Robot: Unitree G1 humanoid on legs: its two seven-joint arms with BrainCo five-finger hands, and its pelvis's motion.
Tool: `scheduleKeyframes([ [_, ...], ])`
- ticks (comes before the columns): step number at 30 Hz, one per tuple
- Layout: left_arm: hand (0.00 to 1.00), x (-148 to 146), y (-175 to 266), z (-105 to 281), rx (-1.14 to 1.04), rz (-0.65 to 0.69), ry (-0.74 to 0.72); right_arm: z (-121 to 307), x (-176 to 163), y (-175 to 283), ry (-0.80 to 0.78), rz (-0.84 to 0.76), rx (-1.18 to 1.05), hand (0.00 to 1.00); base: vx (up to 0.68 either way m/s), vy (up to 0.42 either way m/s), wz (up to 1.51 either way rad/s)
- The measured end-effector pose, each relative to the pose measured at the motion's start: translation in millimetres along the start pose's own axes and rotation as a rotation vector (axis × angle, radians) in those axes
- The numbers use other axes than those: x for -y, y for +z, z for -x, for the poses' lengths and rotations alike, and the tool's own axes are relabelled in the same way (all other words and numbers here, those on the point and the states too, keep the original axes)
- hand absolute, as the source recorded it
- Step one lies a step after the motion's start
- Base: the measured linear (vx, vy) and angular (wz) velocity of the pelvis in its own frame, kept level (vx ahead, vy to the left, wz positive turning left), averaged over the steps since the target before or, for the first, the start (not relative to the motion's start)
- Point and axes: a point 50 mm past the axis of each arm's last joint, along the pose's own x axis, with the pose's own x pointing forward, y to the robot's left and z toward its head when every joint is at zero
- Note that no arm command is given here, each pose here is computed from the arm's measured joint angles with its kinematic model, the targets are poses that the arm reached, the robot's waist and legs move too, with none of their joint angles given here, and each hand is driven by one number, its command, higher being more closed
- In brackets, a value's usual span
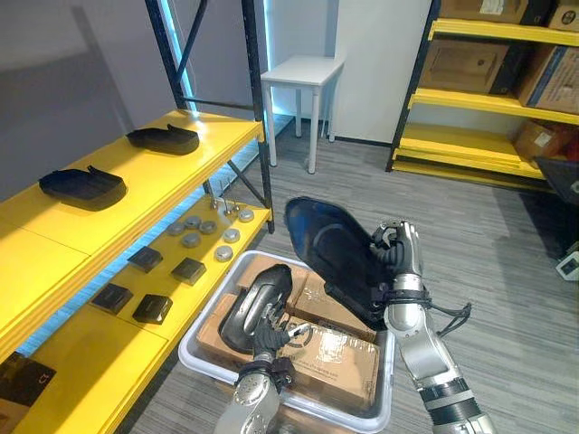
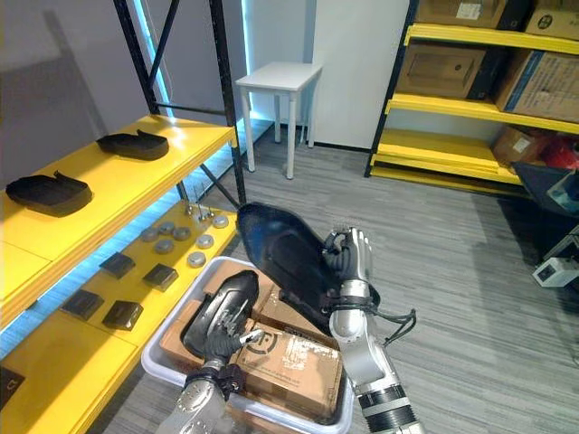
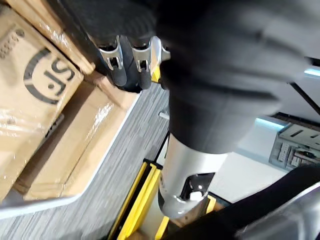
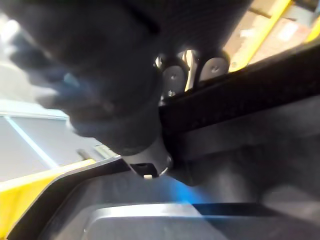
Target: Walk over and take plastic housings, then place them on the shelf
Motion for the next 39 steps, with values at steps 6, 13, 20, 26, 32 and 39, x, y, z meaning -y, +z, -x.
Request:
scheduleKeyframes([
  [6,0.0,12.8,-0.6,-8.3,-0.052,0.094,-0.051,12.8,-29.7,20.8,0.099,-0.073,0.044,1.0,0.01,0.028,-0.15],
  [13,1.0,22.3,-3.2,-11.9,-0.097,0.173,-0.101,29.0,-52.6,36.0,0.213,-0.158,0.077,1.0,0.01,0.034,-0.03],
  [20,1.0,18.7,-8.0,-11.4,-0.103,0.222,-0.035,40.3,-60.1,38.6,0.248,-0.194,0.088,1.0,0.01,0.024,-0.01],
  [26,1.0,14.7,-5.2,-12.0,-0.067,0.241,0.031,48.9,-63.5,41.5,0.25,-0.224,0.111,1.0,0.0,0.0,0.0],
  [32,1.0,10.0,-3.0,-13.1,-0.051,0.284,0.085,57.2,-64.1,36.6,0.251,-0.252,0.089,0.0,0.0,0.0,0.0],
  [39,1.0,-31.7,13.3,-14.2,0.076,0.18,0.246,75.0,-70.3,17.2,0.33,-0.331,-0.046,0.0,0.01,0.014,0.07],
])
